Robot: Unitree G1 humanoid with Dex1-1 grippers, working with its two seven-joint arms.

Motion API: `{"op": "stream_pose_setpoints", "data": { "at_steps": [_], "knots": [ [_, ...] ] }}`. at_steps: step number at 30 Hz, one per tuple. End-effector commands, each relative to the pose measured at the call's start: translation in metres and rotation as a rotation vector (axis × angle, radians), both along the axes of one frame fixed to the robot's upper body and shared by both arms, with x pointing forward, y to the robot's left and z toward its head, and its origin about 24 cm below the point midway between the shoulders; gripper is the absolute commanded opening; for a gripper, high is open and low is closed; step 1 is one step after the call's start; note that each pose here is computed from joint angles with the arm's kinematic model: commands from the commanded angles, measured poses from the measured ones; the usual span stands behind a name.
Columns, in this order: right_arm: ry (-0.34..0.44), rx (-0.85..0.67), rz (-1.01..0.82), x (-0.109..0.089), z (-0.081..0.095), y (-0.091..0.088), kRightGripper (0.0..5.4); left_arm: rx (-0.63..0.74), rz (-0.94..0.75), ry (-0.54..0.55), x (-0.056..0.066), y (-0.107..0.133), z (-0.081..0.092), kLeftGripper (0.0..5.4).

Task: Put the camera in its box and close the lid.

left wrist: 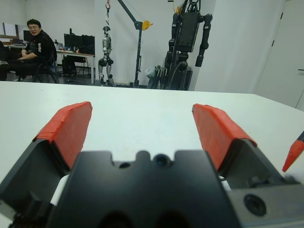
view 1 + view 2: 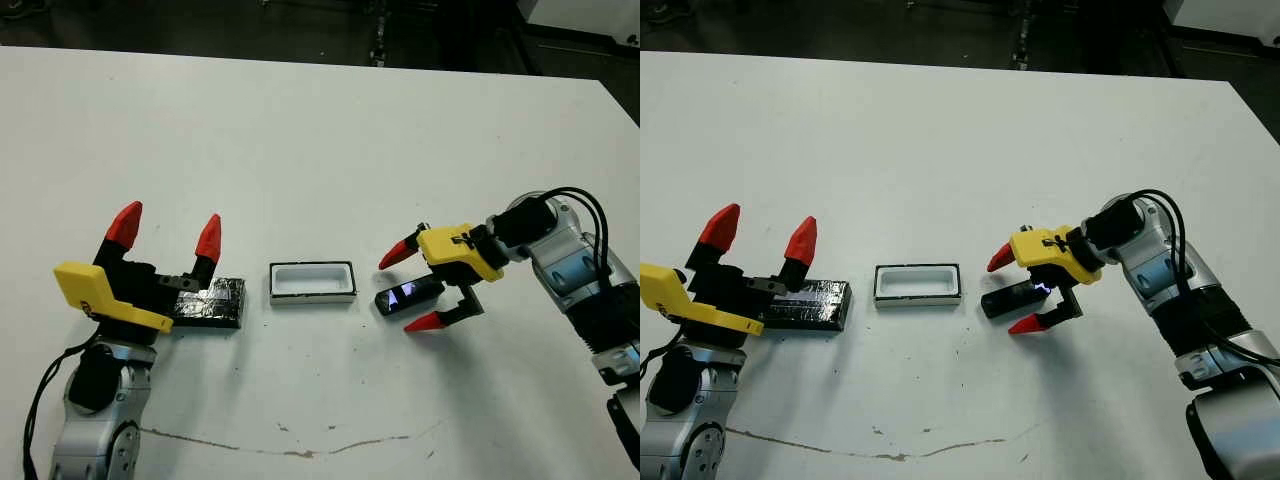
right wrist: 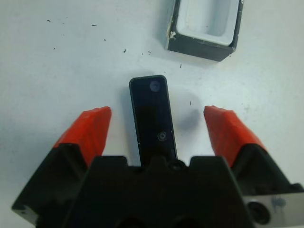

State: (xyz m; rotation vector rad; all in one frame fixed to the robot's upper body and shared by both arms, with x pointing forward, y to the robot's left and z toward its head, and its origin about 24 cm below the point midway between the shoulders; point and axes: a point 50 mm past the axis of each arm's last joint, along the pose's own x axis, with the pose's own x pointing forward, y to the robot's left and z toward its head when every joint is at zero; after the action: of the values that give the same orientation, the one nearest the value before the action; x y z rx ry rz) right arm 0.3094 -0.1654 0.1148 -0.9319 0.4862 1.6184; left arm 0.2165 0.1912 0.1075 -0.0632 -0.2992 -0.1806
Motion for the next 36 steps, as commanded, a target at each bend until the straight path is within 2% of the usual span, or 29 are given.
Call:
{"op": "stream_pose_setpoints", "data": {
  "at_steps": [1,7,18,30,33,36],
  "knots": [
    [-0.012,-0.005,-0.012,-0.002,-0.005,-0.005,4.41,0.005,0.002,0.011,-0.001,0.001,-0.002,5.40],
    [-0.033,0.001,-0.024,-0.003,-0.003,-0.005,3.45,0.001,0.004,0.013,-0.001,0.001,-0.003,5.40],
    [0.002,0.034,-0.036,-0.001,-0.004,-0.008,1.69,0.009,0.007,0.014,-0.001,0.001,-0.003,5.40],
    [0.030,0.037,-0.087,0.004,-0.001,-0.010,1.66,-0.003,0.013,0.018,-0.001,0.000,-0.004,5.40],
    [0.048,0.035,-0.166,0.010,0.006,-0.012,1.66,0.004,0.015,0.017,-0.001,0.000,-0.004,5.40],
    [0.077,0.096,-0.254,0.017,0.016,-0.013,1.66,0.005,0.013,0.016,-0.001,0.001,-0.004,5.40]
  ]
}}
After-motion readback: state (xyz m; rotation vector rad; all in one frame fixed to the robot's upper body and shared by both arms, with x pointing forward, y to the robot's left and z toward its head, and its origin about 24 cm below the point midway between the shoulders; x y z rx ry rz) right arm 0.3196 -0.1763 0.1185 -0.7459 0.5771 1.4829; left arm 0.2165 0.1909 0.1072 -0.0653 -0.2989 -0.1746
